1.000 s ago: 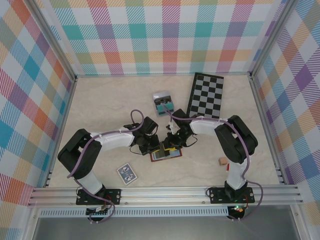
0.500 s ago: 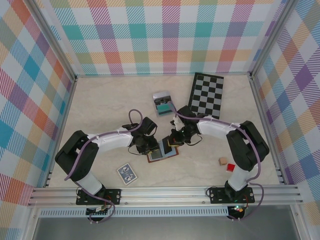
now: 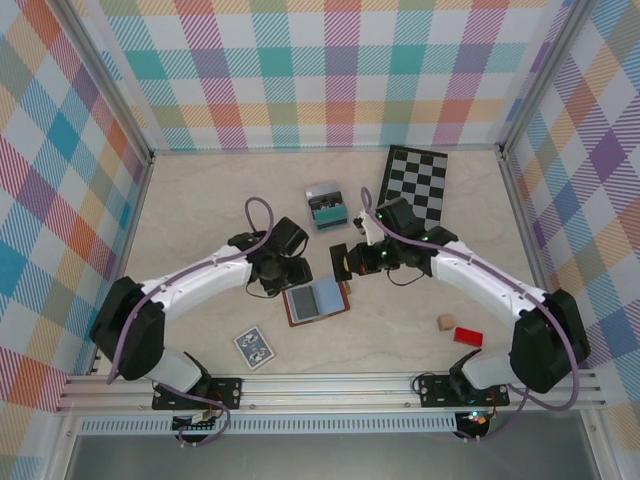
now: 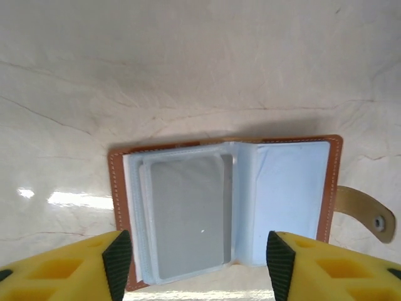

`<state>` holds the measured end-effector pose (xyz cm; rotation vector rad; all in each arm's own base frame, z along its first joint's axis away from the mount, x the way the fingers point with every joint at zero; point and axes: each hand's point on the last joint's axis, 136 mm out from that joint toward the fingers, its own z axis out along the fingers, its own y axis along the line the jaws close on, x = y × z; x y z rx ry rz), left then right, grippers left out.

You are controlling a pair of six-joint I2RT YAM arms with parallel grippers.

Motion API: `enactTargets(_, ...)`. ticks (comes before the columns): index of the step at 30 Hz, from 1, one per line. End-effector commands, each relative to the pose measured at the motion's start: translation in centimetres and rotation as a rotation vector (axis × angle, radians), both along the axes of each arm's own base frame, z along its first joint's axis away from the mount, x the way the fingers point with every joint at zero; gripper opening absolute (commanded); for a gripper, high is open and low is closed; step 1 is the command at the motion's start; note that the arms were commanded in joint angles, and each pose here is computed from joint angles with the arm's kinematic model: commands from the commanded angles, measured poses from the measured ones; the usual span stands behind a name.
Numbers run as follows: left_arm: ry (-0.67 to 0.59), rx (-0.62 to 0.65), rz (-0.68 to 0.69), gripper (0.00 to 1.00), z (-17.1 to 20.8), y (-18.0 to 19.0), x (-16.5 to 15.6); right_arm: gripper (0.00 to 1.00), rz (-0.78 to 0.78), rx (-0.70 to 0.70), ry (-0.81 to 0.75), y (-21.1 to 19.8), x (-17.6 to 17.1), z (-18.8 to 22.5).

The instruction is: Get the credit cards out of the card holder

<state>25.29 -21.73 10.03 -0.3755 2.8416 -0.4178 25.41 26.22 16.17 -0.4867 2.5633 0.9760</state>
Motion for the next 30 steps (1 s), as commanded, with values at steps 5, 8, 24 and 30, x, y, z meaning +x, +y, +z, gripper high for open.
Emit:
enactTargets(5, -0.156, -0.293, -0.056, 0.73, 5.8, -3.8, 1.8, 0.0, 0.003, 0.216, 0.053, 0.2, 0.7, 2.8)
enactTargets(8, -0.206, -0.459, -0.102, 0.78, 8.7, -6.3, 2.3, 0.0, -0.002, 0.318, 0.1, 0.3, 1.0, 3.9)
enactTargets(24, -0.245, -0.879, -0.201, 0.54, 13.8, -12.1, 2.8, 0.0, 0.013, 0.543, 0.2, -0.3, 1.5, 6.9)
enactTargets(30, -0.263, -0.902, -0.214, 0.31, 14.5, -12.1, 2.6, 0.0, -0.012, 0.527, 0.23, -0.5, 1.8, 5.9)
